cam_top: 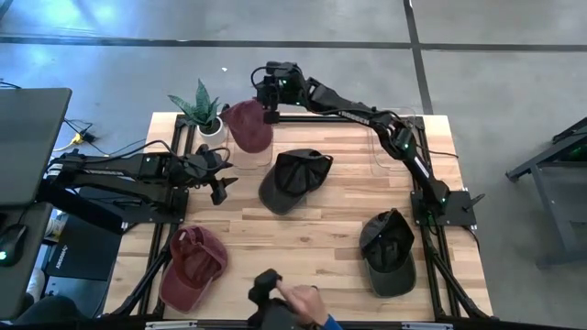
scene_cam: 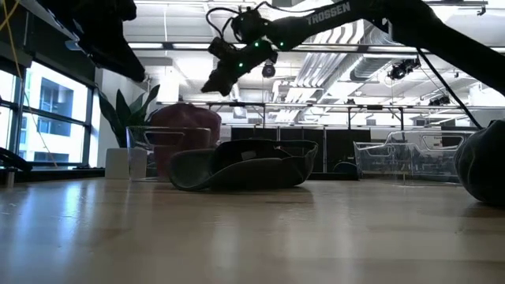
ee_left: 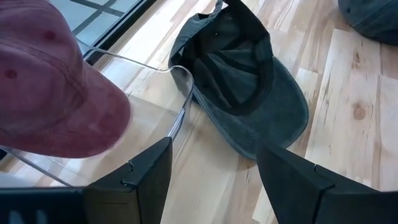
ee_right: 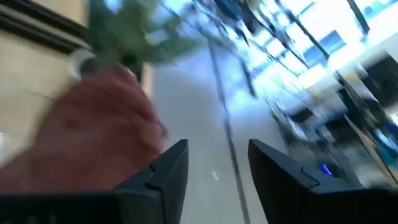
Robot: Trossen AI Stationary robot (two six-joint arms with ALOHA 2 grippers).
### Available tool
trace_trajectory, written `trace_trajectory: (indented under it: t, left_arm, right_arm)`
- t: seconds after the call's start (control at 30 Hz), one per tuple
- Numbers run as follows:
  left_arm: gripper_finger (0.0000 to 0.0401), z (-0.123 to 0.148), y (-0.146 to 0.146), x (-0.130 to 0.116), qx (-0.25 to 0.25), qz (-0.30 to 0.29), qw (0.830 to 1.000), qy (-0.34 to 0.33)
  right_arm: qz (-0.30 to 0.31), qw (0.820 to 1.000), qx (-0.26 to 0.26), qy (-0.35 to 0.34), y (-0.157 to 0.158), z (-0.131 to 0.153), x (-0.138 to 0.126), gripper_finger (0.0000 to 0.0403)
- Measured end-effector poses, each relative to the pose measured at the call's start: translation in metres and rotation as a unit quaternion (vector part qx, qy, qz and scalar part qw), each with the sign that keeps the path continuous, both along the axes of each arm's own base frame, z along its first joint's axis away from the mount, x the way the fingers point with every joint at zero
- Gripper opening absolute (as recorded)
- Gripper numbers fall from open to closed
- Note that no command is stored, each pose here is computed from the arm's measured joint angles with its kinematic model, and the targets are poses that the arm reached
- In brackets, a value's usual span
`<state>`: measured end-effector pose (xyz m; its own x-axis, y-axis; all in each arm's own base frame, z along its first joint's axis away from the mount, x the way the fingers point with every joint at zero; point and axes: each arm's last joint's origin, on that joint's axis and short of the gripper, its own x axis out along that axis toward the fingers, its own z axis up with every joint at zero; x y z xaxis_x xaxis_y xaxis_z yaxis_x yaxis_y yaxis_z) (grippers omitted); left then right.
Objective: Pick & Place hat
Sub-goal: Put the top black cap into the right transparent bin
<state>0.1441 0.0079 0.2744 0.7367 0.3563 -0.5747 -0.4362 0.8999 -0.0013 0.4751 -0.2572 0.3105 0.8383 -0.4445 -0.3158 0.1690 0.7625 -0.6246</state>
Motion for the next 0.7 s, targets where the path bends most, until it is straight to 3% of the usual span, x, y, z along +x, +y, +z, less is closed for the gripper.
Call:
trace_trajectory:
  t: [0.13, 0.3, 0.4, 0.57, 0.63, 0.7]
  left_arm:
    - [0.0223, -0.003, 0.001, -0.002, 0.005, 0.015, 1.000, 0.016]
    - [0.0223, -0.003, 0.003, -0.003, 0.029, 0.039, 0.999, 0.021]
    - [0.0223, -0.004, 0.003, 0.002, 0.052, 0.038, 0.998, 0.026]
    - [0.0223, -0.030, 0.001, 0.021, 0.065, -0.022, 0.998, -0.016]
    - [0.0223, -0.043, -0.002, 0.031, 0.049, -0.060, 0.995, -0.058]
    - [0.0223, -0.058, -0.004, 0.040, 0.036, -0.088, 0.992, -0.086]
  right_arm:
    - [-0.051, 0.997, 0.020, 0.052, 0.016, 0.022, -0.018, 0.0163]
    - [-0.014, 0.985, 0.117, 0.129, 0.054, 0.050, -0.051, 0.0152]
    - [0.028, 0.966, 0.183, 0.181, 0.075, 0.061, -0.073, 0.0143]
    - [0.053, 0.914, 0.328, 0.234, 0.099, 0.055, -0.100, 0.0122]
    - [0.047, 0.898, 0.351, 0.260, 0.115, 0.041, -0.109, 0.0110]
    - [0.036, 0.894, 0.352, 0.274, 0.139, 0.032, -0.120, 0.0097]
